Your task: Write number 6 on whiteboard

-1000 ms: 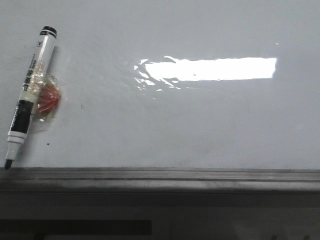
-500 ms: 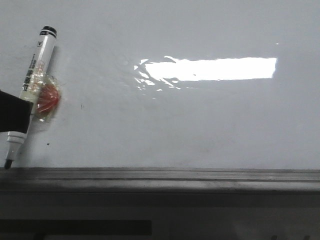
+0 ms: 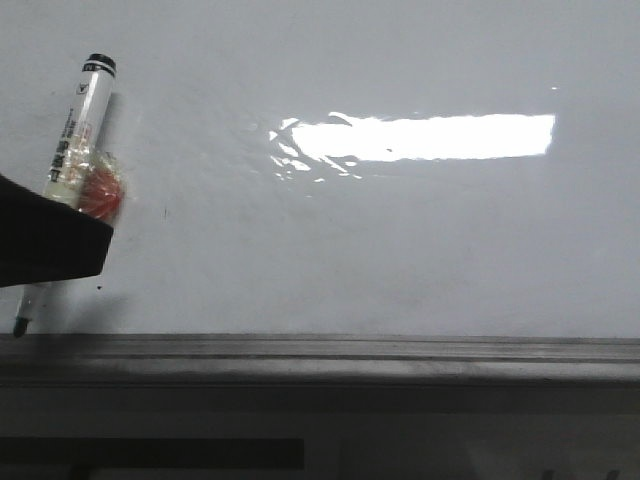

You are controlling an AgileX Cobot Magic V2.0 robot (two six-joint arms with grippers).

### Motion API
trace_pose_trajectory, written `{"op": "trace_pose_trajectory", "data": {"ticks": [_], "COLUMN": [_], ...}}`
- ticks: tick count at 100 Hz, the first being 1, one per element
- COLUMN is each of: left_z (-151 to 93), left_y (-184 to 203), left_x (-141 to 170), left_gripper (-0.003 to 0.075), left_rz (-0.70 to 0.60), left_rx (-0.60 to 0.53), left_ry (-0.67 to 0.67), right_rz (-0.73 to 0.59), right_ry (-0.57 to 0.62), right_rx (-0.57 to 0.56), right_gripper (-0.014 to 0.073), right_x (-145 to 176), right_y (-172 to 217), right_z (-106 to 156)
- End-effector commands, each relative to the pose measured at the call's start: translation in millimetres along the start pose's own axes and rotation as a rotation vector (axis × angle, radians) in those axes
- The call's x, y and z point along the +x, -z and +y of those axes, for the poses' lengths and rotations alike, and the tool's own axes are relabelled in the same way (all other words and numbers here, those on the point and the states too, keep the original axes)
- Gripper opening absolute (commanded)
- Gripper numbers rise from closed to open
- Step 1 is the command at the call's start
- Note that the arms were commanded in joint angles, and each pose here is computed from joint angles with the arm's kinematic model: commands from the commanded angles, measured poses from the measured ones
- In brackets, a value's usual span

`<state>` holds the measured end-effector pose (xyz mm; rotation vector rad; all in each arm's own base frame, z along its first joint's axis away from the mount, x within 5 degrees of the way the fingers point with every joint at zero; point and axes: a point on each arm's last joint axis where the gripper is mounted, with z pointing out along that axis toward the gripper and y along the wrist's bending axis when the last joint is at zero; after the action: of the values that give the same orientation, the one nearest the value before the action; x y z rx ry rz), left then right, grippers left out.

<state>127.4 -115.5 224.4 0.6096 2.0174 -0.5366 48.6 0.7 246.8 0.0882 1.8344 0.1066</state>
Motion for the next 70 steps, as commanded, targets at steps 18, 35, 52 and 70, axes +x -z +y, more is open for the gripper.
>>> {"op": "trace_pose_trajectory", "data": {"ticks": [18, 35, 52, 70], "left_z": [-0.9, -0.9, -0.8, -2.1], "left_y": [-2.9, -3.0, -3.0, 1.2], "left_x": [-13.0, -11.5, -11.4, -15.7], "left_gripper": [0.0254, -0.002, -0.0019, -0.0019], "left_rz": [-0.073, -0.056, -0.056, -0.062], "left_rx": [-0.002, -0.002, -0.002, 0.006], "left_ry": [0.031, 0.047, 0.059, 0.059], "right_rz": [-0.086, -0.082, -0.07, -0.064], "right_ry": [0.005, 0.003, 0.018, 0.068], "right_rx": [-0.013, -0.014, -0.084, -0.193], "right_gripper": [-0.0064, -0.0064, -0.0064, -0.0064], "right_x": [-15.2, -14.9, -15.0, -16.4], "right_y": [1.7, 1.7, 1.9, 3.6], "right_z": [2.1, 2.1, 5.9, 11.8]}}
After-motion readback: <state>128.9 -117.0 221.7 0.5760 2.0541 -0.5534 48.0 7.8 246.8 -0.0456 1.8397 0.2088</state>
